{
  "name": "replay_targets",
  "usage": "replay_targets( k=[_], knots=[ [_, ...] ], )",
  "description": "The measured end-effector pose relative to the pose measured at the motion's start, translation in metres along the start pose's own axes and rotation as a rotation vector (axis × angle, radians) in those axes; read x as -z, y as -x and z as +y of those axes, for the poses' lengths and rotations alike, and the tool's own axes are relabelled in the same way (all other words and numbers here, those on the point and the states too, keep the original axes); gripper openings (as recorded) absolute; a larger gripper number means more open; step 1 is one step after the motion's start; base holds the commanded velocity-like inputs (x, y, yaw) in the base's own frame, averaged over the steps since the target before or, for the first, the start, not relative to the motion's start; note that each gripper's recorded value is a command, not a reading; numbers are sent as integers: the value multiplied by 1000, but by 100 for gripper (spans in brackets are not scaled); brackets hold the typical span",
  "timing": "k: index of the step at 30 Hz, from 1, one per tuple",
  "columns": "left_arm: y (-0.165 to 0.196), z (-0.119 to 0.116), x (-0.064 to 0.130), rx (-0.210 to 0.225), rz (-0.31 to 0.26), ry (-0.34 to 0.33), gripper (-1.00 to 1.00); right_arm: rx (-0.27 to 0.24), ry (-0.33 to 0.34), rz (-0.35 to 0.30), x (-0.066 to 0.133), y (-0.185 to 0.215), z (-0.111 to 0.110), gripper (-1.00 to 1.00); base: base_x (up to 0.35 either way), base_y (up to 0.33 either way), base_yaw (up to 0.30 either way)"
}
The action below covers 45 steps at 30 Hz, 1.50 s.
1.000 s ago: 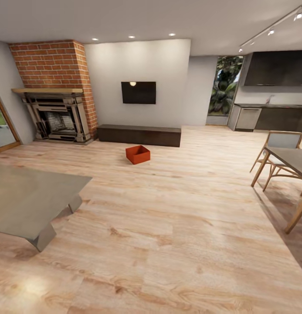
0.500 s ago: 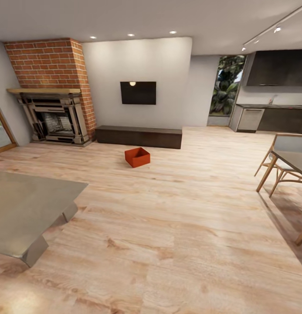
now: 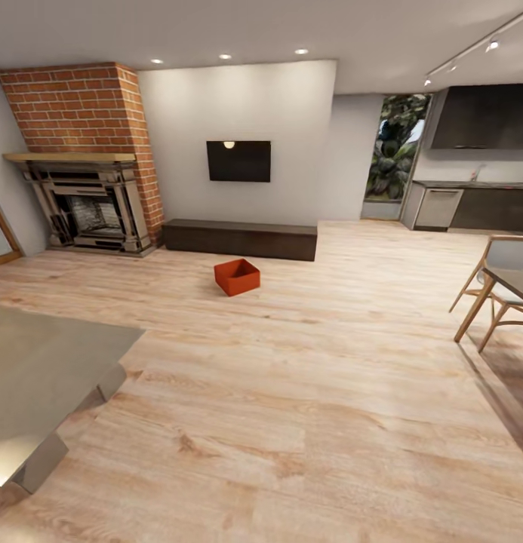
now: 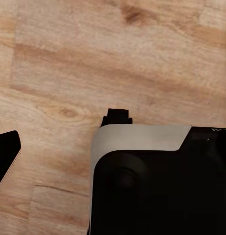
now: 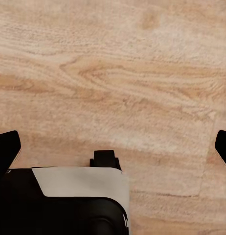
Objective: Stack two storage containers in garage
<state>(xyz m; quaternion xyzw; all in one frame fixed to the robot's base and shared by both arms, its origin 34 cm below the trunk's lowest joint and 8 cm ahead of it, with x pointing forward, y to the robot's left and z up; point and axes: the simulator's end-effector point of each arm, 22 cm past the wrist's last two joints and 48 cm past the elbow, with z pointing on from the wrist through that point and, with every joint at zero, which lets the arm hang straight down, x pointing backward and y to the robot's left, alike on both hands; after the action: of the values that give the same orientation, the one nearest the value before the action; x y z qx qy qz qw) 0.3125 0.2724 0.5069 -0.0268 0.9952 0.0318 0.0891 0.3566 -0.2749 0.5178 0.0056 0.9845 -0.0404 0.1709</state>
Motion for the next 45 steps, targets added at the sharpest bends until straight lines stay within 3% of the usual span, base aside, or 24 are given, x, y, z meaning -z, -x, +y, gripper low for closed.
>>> replay_targets(
  k=[45],
  knots=[
    [0, 0, 0, 0, 0, 1, 100, 0, 0, 0, 0, 0, 0, 100, 340, 0, 0]
  ],
)
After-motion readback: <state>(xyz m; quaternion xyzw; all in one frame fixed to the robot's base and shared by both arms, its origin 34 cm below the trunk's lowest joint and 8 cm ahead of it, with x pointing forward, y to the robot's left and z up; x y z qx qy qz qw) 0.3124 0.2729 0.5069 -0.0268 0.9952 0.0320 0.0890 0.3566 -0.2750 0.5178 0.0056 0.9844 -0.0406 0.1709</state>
